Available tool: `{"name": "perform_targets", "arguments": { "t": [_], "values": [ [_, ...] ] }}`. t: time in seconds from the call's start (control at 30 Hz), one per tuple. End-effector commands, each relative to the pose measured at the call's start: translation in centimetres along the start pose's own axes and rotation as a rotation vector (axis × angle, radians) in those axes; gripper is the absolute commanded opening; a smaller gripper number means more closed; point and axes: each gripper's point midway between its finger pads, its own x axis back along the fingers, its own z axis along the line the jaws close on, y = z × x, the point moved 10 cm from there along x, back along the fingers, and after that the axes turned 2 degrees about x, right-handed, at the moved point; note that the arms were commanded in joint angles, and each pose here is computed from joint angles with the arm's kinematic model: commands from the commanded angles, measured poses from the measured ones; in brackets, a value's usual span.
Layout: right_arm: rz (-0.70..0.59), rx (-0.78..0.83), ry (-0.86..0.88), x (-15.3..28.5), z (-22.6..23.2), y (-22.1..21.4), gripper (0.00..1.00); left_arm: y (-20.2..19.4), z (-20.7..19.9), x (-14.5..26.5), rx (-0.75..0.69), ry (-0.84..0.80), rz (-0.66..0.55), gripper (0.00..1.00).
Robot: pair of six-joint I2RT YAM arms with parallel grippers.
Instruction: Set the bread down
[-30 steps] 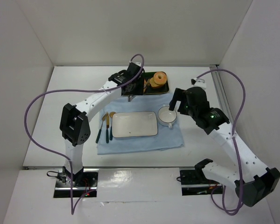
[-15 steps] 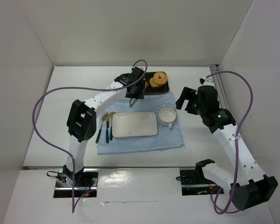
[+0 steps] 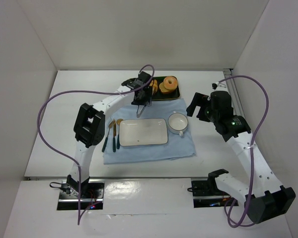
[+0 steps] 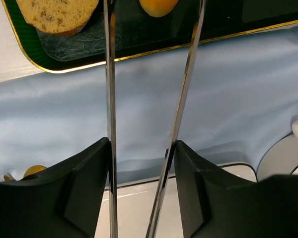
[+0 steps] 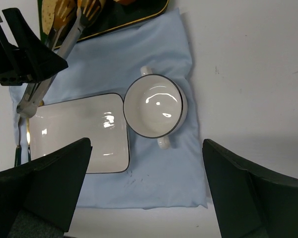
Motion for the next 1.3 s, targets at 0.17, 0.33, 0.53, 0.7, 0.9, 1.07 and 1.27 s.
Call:
{"name": "perform_targets", "arguments": {
  "t": [0.17, 0.33, 0.53, 0.7, 0.9, 1.07, 1.27],
  "values": [
    [-0.051, -0.036, 0.063, 0.1, 0.6, 1.2, 1.0, 1.1, 0.0, 0.4, -0.011, -0.077, 0.009, 0.71],
    [-0.034, -0.035, 0.055, -0.3, 0.5, 0.8, 1.0, 1.4, 0.1, 0.1, -0.012, -0.094, 0.011, 0.69],
    [-0.038, -0.036, 0.047, -0.3, 0.4, 0.9, 1.0, 2.3, -0.3, -0.5, -0.029, -0.099, 0.0, 0.62],
    [-0.038, -0.036, 0.047, -0.3, 0.4, 0.9, 1.0, 2.5, 0.1, -0.6, -0.032, -0.088, 0.011, 0.5],
    [-0.038, -0.036, 0.069, -0.6, 0.7, 1.0, 1.0, 2.9, 0.7, 2.2, -0.026, -0.076, -0.032, 0.49],
    [-0.037, -0.045, 0.069, -1.6, 0.9, 1.2, 1.0, 2.6, 2.1, 7.7, -0.007, -0.091, -0.09, 0.49],
    [-0.023, -0.053, 0.063, -3.9, 1.4, 1.7, 1.0, 0.3, 3.7, 13.1, 0.022, -0.134, -0.138, 0.49]
  ]
}}
